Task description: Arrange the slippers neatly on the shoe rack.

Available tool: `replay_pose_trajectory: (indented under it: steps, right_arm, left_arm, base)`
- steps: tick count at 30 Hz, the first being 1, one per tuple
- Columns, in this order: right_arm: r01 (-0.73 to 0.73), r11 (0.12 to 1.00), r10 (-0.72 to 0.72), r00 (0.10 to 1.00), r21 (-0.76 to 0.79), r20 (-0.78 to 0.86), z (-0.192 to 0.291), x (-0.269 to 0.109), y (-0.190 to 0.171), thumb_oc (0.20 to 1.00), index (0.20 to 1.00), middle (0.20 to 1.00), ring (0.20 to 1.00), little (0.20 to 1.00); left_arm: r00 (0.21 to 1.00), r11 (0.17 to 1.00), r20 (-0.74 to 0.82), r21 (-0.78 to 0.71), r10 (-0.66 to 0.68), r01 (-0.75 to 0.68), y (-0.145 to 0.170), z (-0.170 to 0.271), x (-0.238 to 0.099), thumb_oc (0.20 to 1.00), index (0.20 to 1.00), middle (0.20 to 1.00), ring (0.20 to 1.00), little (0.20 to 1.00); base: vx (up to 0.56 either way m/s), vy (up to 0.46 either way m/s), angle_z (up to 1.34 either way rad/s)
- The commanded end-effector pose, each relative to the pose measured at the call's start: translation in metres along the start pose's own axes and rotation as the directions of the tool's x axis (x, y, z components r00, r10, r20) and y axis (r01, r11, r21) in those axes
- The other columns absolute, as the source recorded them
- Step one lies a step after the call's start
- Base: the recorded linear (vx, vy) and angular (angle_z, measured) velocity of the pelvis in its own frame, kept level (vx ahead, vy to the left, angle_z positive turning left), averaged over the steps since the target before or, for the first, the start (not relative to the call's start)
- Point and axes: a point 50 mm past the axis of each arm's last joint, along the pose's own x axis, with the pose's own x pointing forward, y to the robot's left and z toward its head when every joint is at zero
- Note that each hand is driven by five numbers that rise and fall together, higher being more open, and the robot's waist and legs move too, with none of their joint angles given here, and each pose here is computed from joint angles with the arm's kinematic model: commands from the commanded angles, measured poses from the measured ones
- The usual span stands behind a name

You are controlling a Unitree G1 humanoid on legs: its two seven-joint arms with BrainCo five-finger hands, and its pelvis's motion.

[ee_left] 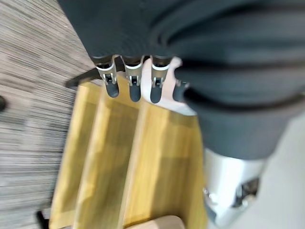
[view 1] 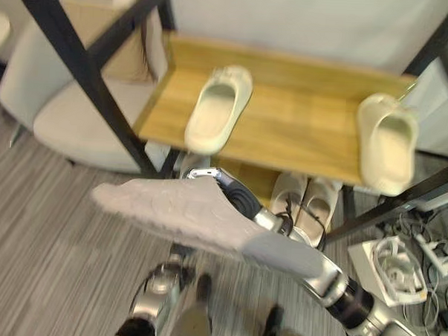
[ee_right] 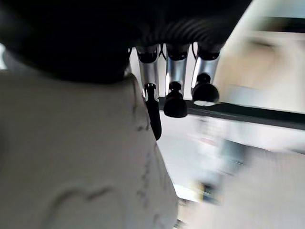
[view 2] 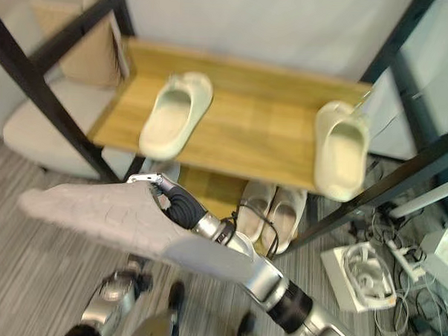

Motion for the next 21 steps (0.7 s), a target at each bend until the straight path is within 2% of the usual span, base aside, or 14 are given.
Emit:
replay_pose_trajectory:
  steps: [1, 3, 4, 5, 7, 8, 9, 10, 11, 12, 15, 16, 21]
  right_arm:
    - [0.165, 0.973, -0.139, 0.977, -0.162, 0.162, 0.033, 0.006, -0.019, 0.200, 0.200, 0.200, 0.200, 0.200]
    - [0.273, 0.913, -0.272, 0.961, -0.302, 0.048, 0.003, 0.002, -0.037, 0.200, 0.200, 0.200, 0.200, 0.200]
    - [0.355, 0.833, -0.384, 0.923, -0.424, 0.018, -0.011, -0.001, -0.053, 0.200, 0.200, 0.200, 0.200, 0.200]
    - [0.355, 0.833, -0.384, 0.923, -0.424, 0.019, -0.011, 0.000, -0.052, 0.200, 0.200, 0.200, 0.200, 0.200]
    - [0.429, 0.730, -0.507, 0.862, -0.532, 0.001, -0.025, -0.001, -0.073, 0.200, 0.200, 0.200, 0.200, 0.200]
    - [0.459, 0.658, -0.560, 0.828, -0.597, 0.021, -0.027, -0.001, -0.086, 0.200, 0.200, 0.200, 0.200, 0.200]
    - [0.505, 0.545, -0.645, 0.762, -0.669, 0.050, -0.029, -0.001, -0.110, 0.200, 0.200, 0.200, 0.200, 0.200]
    - [0.528, 0.482, -0.681, 0.728, -0.700, 0.080, -0.026, -0.001, -0.123, 0.200, 0.200, 0.200, 0.200, 0.200]
    - [0.528, 0.482, -0.681, 0.728, -0.700, 0.080, -0.026, -0.001, -0.124, 0.200, 0.200, 0.200, 0.200, 0.200]
    - [0.529, 0.383, -0.727, 0.679, -0.758, 0.107, -0.022, -0.001, -0.147, 0.200, 0.200, 0.200, 0.200, 0.200]
    - [0.544, 0.333, -0.752, 0.646, -0.770, 0.132, -0.017, 0.000, -0.160, 0.200, 0.200, 0.200, 0.200, 0.200]
    - [0.525, 0.246, -0.792, 0.593, -0.815, 0.143, -0.013, -0.001, -0.185, 0.200, 0.200, 0.200, 0.200, 0.200]
    - [0.481, 0.161, -0.835, 0.531, -0.862, 0.141, -0.011, -0.010, -0.213, 0.200, 0.200, 0.200, 0.200, 0.200]
  left_arm:
    - [0.988, 0.997, 0.133, -0.006, 0.078, -0.078, 0.019, 0.026, 0.007, 1.000, 1.000, 1.000, 1.000, 1.000]
    - [0.977, 0.996, 0.199, 0.013, 0.082, -0.086, 0.017, 0.040, 0.008, 1.000, 1.000, 1.000, 1.000, 1.000]
    - [0.966, 0.996, 0.244, 0.012, 0.082, -0.088, 0.015, 0.050, 0.008, 1.000, 1.000, 1.000, 1.000, 1.000]
    - [0.966, 0.996, 0.244, 0.012, 0.082, -0.088, 0.015, 0.050, 0.008, 1.000, 1.000, 1.000, 1.000, 1.000]
    - [0.952, 0.997, 0.298, 0.005, 0.067, -0.071, 0.007, 0.063, 0.009, 1.000, 1.000, 1.000, 1.000, 1.000]
    - [0.947, 0.998, 0.318, 0.007, 0.051, -0.056, 0.003, 0.068, 0.010, 1.000, 1.000, 1.000, 1.000, 1.000]
    - [0.934, 1.000, 0.358, 0.005, 0.017, -0.020, -0.004, 0.079, 0.010, 1.000, 1.000, 1.000, 1.000, 1.000]
    - [0.928, 1.000, 0.372, 0.013, -0.006, 0.002, -0.008, 0.083, 0.010, 1.000, 1.000, 1.000, 1.000, 1.000]
    - [0.928, 1.000, 0.372, 0.013, -0.006, 0.002, -0.008, 0.083, 0.010, 1.000, 1.000, 1.000, 1.000, 1.000]
    - [0.918, 0.999, 0.393, 0.022, -0.053, 0.048, -0.015, 0.090, 0.009, 1.000, 1.000, 1.000, 1.000, 1.000]
    - [0.913, 0.997, 0.402, 0.029, -0.077, 0.071, -0.020, 0.093, 0.009, 1.000, 1.000, 1.000, 1.000, 1.000]
    - [0.901, 0.990, 0.409, 0.062, -0.144, 0.129, -0.029, 0.096, 0.007, 1.000, 1.000, 1.000, 1.000, 1.000]
    - [0.884, 0.977, 0.417, 0.083, -0.212, 0.195, -0.040, 0.099, 0.003, 1.000, 1.000, 1.000, 1.000, 1.000]
  base:
    - [-0.08, 0.004, 0.69]
    - [-0.09, 0.028, 0.67]
    - [-0.06, 0.028, 0.42]
    - [-0.05, 0.039, 0.23]
    - [-0.05, 0.016, 0.14]
    - [-0.05, 0.013, 0.30]
    - [0.05, -0.009, 0.33]
    - [0.06, -0.012, 0.31]
    - [0.09, -0.012, 0.21]
    - [0.01, 0.010, 0.15]
    - [0.01, 0.014, 0.03]
    - [0.02, 0.022, 0.14]
    - [0.04, 0.026, 0.22]
